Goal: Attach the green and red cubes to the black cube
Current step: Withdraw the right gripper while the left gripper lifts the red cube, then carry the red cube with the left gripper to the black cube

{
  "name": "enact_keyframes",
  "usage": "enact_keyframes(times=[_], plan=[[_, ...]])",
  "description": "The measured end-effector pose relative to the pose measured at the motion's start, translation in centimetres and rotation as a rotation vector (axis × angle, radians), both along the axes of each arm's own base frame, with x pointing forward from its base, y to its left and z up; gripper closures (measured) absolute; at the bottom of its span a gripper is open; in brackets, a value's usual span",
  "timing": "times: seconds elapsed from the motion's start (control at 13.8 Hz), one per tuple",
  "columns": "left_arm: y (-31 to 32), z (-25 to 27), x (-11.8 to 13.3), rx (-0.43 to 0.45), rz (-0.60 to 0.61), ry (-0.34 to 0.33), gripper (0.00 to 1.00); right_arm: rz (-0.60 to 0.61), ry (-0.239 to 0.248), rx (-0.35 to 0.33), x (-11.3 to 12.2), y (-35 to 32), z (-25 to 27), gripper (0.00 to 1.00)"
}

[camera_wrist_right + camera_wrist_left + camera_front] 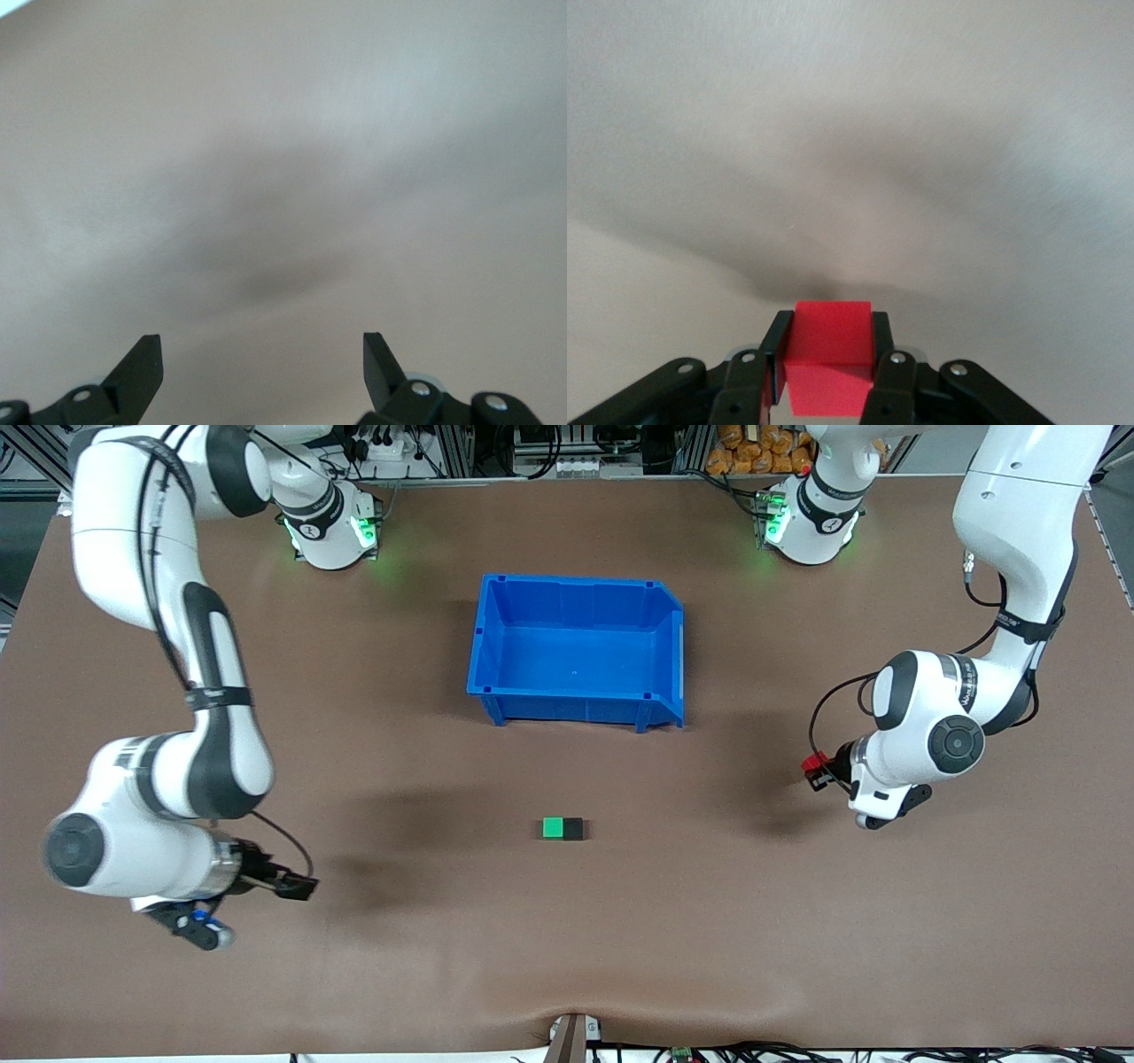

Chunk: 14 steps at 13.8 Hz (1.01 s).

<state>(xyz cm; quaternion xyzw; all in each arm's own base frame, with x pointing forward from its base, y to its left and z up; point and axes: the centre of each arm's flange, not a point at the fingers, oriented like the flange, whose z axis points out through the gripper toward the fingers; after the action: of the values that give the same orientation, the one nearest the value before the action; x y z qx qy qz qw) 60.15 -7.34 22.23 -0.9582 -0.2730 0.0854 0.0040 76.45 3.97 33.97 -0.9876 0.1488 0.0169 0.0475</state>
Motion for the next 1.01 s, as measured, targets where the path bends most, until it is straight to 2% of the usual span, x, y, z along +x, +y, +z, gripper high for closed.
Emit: enact_keyframes(times=[0.14, 0.36, 0.51, 0.72, 0.87, 1.01], plan=[[-1.3, 0.4, 1.7, 0.001, 0.107, -0.022, 0.61, 0.083, -0.036, -0.032, 0.2, -3.6, 3.1, 0.0], [-4.7, 1.6, 4.0, -0.038, 0.316, -0.034, 0.61, 0.112, -0.029, -0.06, -1.7, -6.8, 10.5, 0.0], [-6.9, 2.3, 5.2, -0.037, 0.443, -0.021, 0.61, 0.11, 0.021, -0.055, -4.9, -8.5, 16.4, 0.0], [-10.2, 2.6, 6.8, -0.049, 0.595, -0.004, 0.61, 0.207, 0.007, -0.021, -10.2, -13.0, 22.7, 0.0], [-12.2, 2.5, 7.7, -0.086, 0.715, 0.036, 0.61, 0.262, 0.018, 0.031, -14.6, -16.9, 23.2, 0.0], [-14.4, 2.1, 8.3, -0.096, 0.787, 0.062, 0.61, 0.229, 0.032, 0.067, -17.7, -16.7, 22.5, 0.0]])
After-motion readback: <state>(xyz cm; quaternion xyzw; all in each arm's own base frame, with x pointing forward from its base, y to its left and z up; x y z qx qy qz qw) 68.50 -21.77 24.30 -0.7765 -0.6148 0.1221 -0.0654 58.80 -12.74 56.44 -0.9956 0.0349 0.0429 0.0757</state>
